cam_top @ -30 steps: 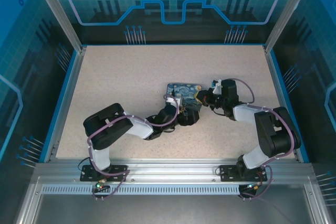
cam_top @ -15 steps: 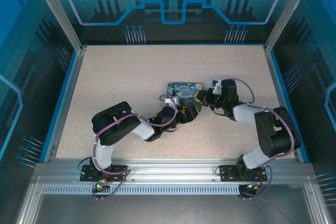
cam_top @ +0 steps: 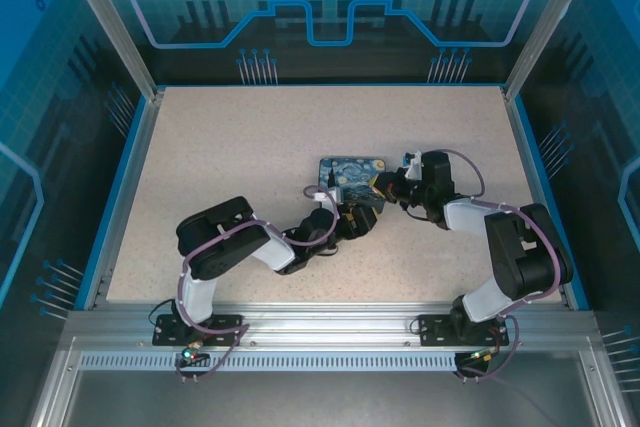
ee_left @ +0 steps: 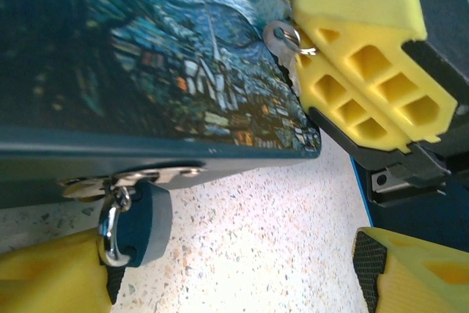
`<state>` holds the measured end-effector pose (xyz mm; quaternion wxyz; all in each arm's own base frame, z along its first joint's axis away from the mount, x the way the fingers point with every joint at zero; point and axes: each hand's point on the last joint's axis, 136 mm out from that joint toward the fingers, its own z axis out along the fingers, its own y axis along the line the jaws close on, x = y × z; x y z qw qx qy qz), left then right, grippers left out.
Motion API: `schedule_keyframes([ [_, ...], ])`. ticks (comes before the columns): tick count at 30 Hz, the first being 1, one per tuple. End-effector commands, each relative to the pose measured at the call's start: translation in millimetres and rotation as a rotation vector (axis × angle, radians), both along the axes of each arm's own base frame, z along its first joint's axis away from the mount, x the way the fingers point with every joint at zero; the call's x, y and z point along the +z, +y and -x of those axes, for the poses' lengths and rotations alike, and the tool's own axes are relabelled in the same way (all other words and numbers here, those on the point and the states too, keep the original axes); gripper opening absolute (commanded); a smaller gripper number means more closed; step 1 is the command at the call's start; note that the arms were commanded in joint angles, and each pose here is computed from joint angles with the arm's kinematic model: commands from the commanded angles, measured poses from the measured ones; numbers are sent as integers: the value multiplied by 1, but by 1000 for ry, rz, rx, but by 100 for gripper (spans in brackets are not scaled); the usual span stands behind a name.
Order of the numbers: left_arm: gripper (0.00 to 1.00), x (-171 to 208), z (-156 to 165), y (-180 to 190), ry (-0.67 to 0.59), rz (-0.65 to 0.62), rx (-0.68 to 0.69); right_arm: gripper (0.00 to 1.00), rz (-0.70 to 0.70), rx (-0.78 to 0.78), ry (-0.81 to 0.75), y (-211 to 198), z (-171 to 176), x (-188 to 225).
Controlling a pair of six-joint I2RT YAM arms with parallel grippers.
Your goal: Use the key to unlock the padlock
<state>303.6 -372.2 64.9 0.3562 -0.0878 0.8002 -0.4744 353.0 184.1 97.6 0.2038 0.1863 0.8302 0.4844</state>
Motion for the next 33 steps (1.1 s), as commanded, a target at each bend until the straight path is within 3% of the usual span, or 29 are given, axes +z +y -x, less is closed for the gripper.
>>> schedule_keyframes([
  [1, 80, 2, -5, 5, -11, 29, 56, 0, 0, 19, -9, 0, -4, 2],
  [13, 69, -4, -18, 18, 26, -83, 184, 0, -4, 20, -7, 1, -4, 1],
  [33, 43, -23, -13, 8, 33, -212, 173, 0, -12, 23, 0, 0, -5, 1],
])
